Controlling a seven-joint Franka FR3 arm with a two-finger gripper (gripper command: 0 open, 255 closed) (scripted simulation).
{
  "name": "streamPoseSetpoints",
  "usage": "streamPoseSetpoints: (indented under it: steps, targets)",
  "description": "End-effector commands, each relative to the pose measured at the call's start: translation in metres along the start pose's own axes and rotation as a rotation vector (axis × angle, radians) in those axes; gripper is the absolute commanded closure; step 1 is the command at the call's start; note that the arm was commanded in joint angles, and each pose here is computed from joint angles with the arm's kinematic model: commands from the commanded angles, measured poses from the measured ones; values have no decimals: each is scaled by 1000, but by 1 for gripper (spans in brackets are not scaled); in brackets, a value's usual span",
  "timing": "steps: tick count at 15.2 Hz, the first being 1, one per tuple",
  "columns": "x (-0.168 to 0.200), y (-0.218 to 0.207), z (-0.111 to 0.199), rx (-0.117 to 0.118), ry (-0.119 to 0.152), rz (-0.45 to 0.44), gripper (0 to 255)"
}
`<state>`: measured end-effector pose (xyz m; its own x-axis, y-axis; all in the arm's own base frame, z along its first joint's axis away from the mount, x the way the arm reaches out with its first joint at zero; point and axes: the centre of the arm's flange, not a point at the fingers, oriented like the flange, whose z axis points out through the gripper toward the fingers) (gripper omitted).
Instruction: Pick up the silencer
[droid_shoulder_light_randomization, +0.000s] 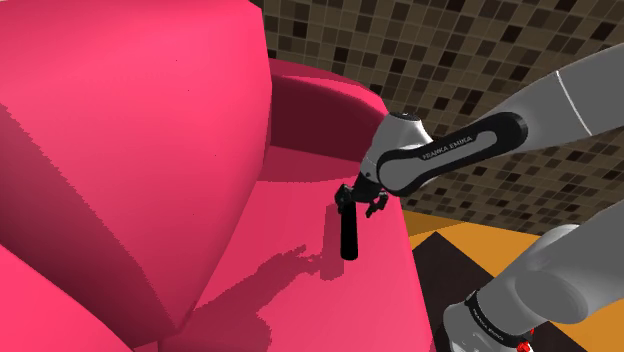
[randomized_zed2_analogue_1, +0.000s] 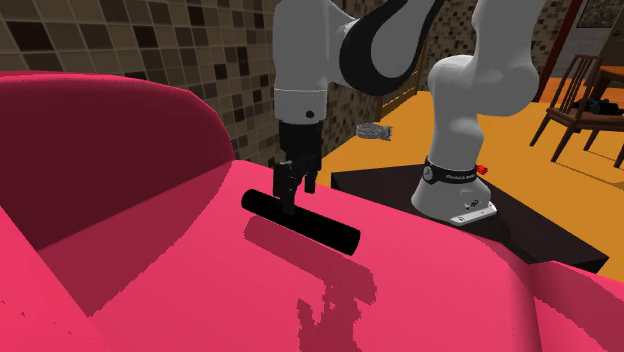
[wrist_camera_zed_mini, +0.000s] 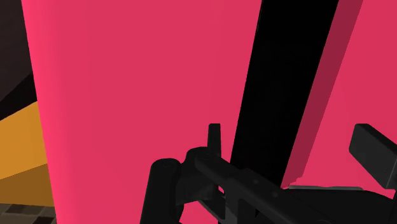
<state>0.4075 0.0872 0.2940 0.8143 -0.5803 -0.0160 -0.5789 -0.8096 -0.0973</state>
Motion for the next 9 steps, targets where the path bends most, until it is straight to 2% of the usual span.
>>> streamPoseSetpoints:
  steps: [1, 9]
  targets:
    - [3, -3, 15, 1, -4, 16, 0]
    - [3, 1, 49, 1, -4, 16, 0]
